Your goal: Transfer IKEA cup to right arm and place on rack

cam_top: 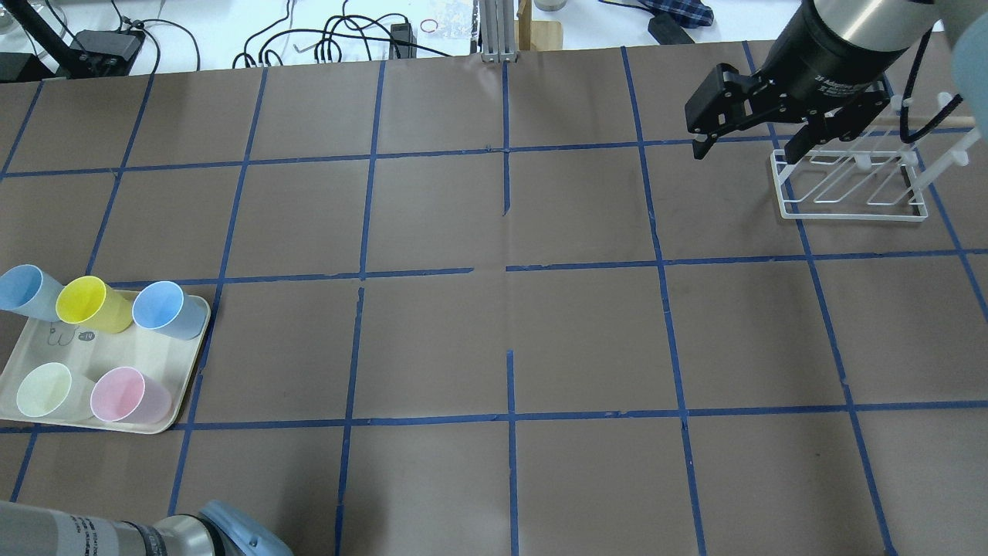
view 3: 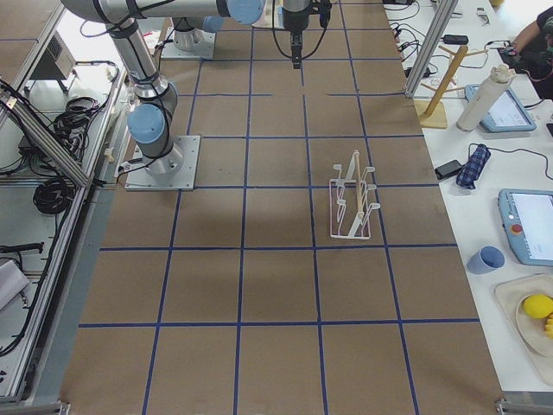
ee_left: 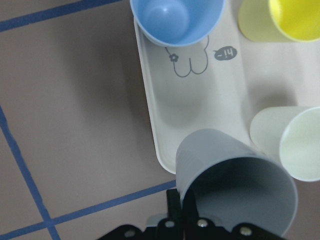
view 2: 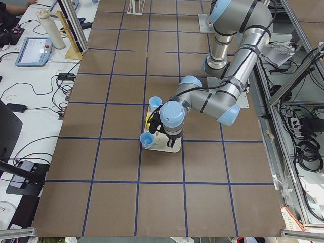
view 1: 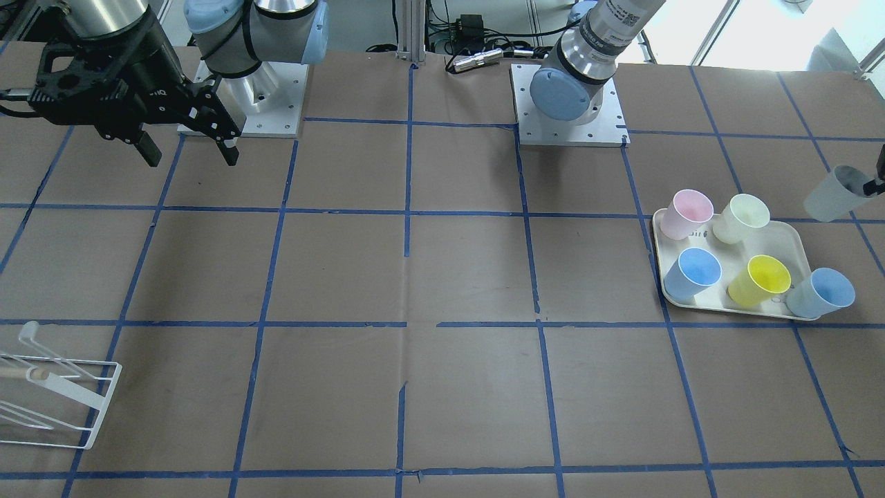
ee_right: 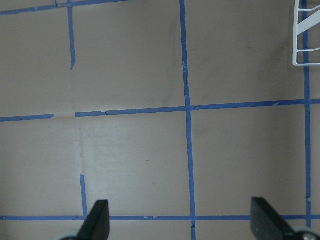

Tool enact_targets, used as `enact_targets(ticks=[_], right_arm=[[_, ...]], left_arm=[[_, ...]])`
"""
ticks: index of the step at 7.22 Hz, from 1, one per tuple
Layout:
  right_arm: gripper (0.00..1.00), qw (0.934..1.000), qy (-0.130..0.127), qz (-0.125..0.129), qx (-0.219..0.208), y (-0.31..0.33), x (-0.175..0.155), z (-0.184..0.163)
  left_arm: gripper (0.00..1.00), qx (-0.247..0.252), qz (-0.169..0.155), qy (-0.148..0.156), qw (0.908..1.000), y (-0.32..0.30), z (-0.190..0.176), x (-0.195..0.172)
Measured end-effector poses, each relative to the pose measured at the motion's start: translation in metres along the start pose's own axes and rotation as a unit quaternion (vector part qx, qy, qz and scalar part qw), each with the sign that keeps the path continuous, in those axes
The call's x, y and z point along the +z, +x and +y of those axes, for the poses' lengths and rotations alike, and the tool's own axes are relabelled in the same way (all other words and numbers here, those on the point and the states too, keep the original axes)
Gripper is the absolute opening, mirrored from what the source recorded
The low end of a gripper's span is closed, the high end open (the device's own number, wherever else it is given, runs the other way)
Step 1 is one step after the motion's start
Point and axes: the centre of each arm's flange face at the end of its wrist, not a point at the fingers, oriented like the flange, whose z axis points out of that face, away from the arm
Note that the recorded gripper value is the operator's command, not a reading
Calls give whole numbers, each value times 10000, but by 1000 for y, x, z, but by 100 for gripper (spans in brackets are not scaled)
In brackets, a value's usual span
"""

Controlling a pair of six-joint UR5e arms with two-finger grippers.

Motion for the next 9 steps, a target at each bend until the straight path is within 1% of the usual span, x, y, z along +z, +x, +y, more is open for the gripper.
enact_targets(ticks=[1,2,3,4,5,6,7,8,9], right_arm=[[100,9996,9,-246,149,9,-2,-3],[100,9981,-16,-525,324,19,-4,-6],[100,9945,-97,-895,542,31,-5,-8],[100,9879,-213,-1325,775,44,-6,-9],[100,9795,-309,-1735,977,57,-6,-10],[100,9683,-399,-2172,1170,70,-6,-11],[100,9551,-461,-2587,1366,84,-7,-11],[100,9393,-545,-2987,1598,95,-7,-9],[100,9201,-685,-3394,1833,98,-6,-7]], left_arm=[[0,271,213,-96,9994,22,-24,-29],[0,586,542,-182,9966,55,-55,-48],[0,920,1009,-202,9904,96,-91,-55],[0,1218,1583,-157,9797,143,-129,-48],[0,1409,2177,-37,9658,193,-164,-38],[0,1457,2822,163,9481,245,-194,-26],[0,1309,3549,444,9246,292,-217,-10],[0,1048,4197,762,8984,334,-234,8],[0,786,4704,1021,8730,371,-248,30]])
